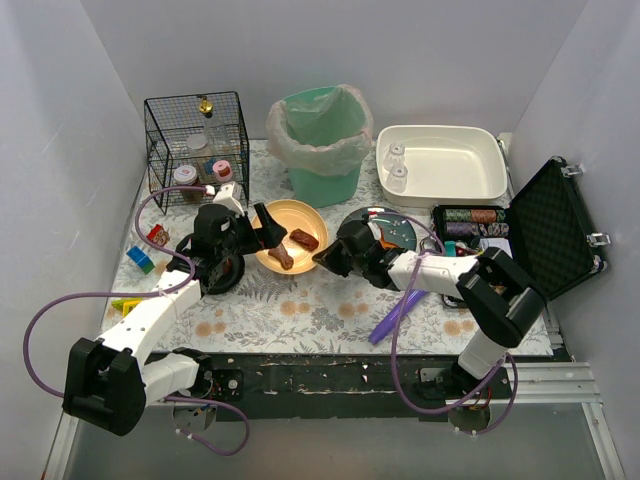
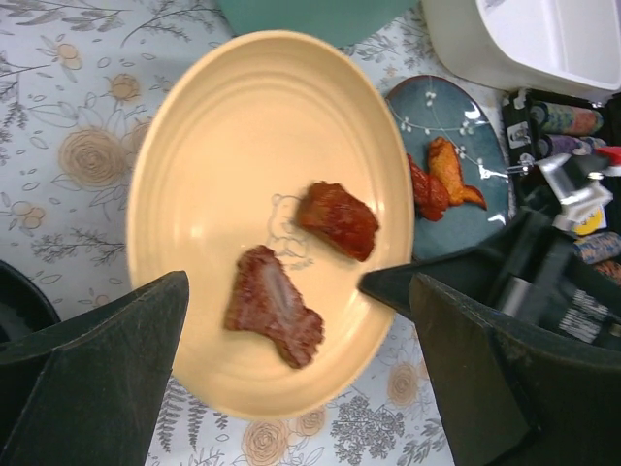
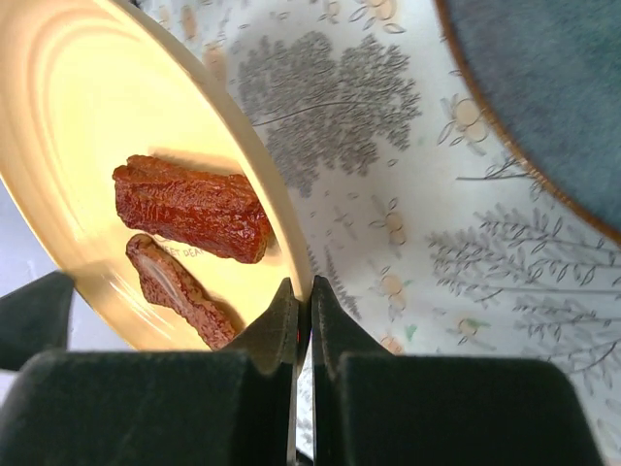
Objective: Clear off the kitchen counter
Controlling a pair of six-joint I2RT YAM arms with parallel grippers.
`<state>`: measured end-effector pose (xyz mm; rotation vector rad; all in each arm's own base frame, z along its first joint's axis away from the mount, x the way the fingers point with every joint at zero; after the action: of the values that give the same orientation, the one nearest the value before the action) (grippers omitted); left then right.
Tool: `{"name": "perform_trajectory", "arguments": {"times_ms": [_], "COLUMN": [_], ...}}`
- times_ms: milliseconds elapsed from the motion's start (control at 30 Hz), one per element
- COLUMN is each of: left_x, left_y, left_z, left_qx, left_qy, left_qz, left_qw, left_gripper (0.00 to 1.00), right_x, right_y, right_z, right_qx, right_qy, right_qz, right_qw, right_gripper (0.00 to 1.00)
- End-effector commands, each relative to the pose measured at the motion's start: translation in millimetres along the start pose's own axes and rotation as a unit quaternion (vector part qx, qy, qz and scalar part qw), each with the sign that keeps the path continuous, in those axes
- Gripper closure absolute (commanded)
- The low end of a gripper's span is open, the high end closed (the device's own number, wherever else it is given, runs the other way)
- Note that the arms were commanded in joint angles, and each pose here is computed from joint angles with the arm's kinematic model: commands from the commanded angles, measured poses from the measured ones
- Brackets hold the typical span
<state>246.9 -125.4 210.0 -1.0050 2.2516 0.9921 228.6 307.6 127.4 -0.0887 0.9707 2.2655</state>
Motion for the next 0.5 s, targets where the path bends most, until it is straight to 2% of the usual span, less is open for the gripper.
{"name": "perform_trajectory", "arguments": {"times_ms": [0,233,467], "left_x": [-12,-14,-16], "left_y": [4,5,12], "left_z": [2,2,-4], "left_qx": [-0.037,-0.041,-0.014], "left_qy": [-0.012,-0.013,-0.018], "left_qz": [-0.026,-0.030,-0.047], "left_qw": [0.999,0.999,0.999], "left_gripper": [0.02,0.02,0.02], "right_x": [-10,-12,-16], "right_y": [33,57,64], "right_z": [21,14,1], "right_qx": [-0.054,-0.058,-0.031], "right_qy": [0.014,0.033,0.049], "right_qz": [0.013,0.024,0.019], "right_qw": [0.998,0.997,0.998], "right_gripper": [0.99,0.99,0.99]}}
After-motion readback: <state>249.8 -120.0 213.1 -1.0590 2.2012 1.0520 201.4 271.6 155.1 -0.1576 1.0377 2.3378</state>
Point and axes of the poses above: each gripper's point midway between its finger pads, its own y axis back along the fingers, its own z axis along the line the jaws close on, x = y × z, the point moved 9 cm from there along y, back along the fingers, and after that the axes turned 7 degrees about y, right-handed, at the moved point
